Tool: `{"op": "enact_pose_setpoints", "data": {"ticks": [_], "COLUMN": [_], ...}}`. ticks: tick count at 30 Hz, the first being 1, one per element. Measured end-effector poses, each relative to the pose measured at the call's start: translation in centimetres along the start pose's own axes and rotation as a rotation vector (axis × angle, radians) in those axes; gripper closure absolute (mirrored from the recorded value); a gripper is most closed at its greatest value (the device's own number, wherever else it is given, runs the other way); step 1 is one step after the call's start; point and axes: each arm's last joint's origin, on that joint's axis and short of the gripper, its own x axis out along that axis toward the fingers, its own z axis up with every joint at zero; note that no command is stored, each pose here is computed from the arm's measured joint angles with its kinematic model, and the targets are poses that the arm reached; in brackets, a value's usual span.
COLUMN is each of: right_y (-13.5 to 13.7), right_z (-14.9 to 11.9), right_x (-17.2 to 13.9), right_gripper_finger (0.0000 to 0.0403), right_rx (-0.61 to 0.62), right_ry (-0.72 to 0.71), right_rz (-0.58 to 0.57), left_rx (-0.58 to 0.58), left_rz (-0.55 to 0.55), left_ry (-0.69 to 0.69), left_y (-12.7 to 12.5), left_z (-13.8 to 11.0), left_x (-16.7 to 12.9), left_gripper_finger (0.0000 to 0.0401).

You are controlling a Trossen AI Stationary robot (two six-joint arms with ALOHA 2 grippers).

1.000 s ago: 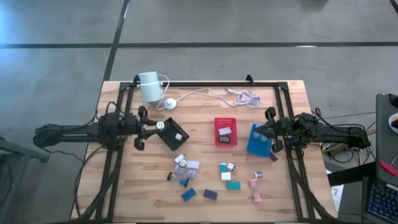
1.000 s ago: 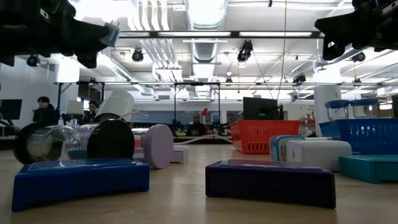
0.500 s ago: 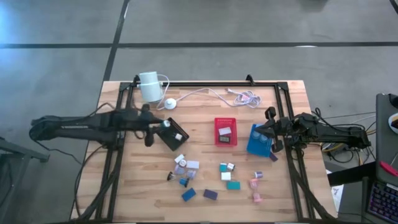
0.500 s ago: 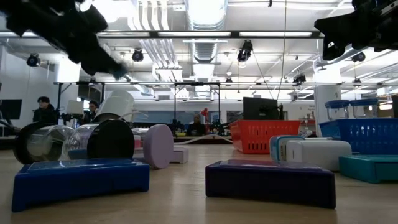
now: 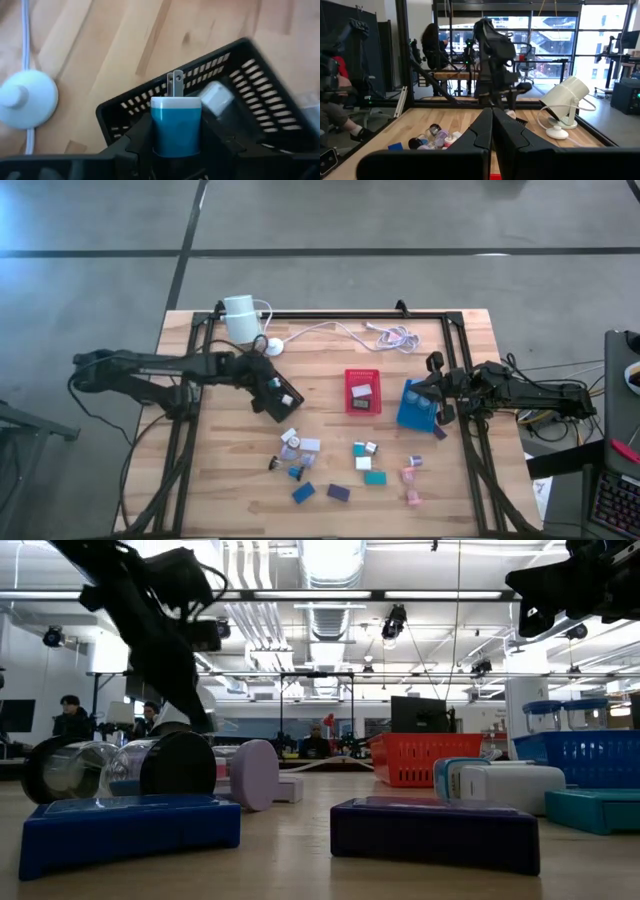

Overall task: Pick & Place Office items
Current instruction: Put the top blue charger adaptor into the black bin

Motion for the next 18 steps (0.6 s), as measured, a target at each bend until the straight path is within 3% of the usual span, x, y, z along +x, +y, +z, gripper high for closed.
{"op": "enact_pose_setpoints", "data": {"ticks": [18], "right_y": [0.0], "right_z": [0.0], "right_x": [0.0], "right_gripper_finger": [0.0394], "right_rx": [-0.003], "right_ry": [0.001], "right_rz": [0.0], "left_rx": [-0.036], "left_rz": [0.032], "left_ry": [0.212], "left_y": [0.8], "left_z": [-1.3], "left_x": [4.3], "left_gripper_finger": [0.0274]}}
